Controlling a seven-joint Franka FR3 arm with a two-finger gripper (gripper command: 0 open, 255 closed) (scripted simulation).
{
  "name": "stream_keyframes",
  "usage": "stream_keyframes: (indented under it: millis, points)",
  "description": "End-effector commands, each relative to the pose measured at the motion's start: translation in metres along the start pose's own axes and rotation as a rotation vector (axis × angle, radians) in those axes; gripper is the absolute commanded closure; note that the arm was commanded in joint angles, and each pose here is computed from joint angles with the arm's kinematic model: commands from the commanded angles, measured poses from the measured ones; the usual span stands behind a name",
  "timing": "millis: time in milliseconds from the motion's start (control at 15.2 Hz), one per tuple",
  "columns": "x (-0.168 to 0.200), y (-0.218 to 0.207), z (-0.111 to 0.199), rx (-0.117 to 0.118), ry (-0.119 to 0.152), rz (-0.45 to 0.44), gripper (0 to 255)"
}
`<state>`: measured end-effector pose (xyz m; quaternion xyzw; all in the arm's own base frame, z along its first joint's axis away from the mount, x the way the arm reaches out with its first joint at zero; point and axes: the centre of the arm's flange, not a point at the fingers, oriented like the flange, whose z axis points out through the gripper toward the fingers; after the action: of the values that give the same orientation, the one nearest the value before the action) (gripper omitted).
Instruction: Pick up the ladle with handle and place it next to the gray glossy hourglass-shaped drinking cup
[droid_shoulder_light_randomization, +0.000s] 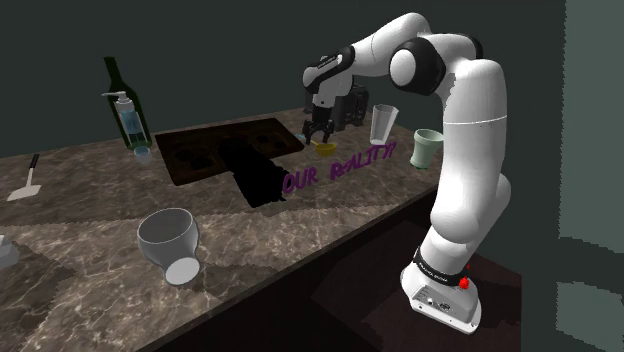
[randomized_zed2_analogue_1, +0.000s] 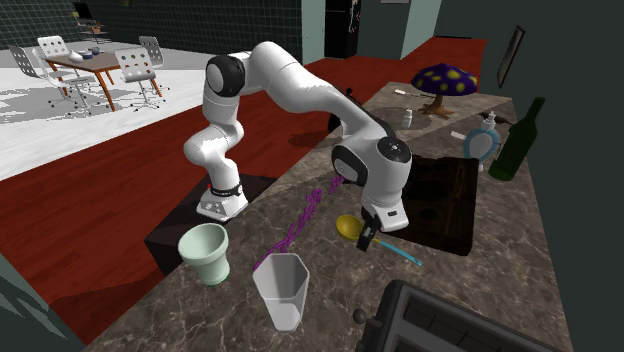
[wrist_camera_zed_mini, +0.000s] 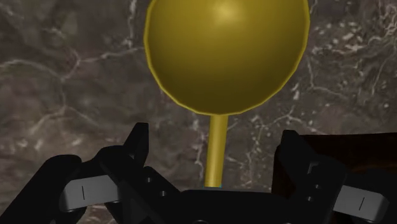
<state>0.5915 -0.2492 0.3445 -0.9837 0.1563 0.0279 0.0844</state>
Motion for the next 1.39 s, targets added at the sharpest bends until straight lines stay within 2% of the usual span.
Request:
stream_keyframes:
  millis: [0, 528, 594, 1188, 1320]
  points:
    - [0.000, -0.001, 0.013, 0.000, 0.001, 0.000, 0]
    - [0.000, -0.001, 0.013, 0.000, 0.000, 0.000, 0]
    - [0.000, -0.001, 0.013, 0.000, 0.000, 0.000, 255]
    - [0.000, -0.001, 0.013, 0.000, 0.001, 0.000, 255]
    - [-0.001, -0.003, 0.003, 0.000, 0.001, 0.000, 255]
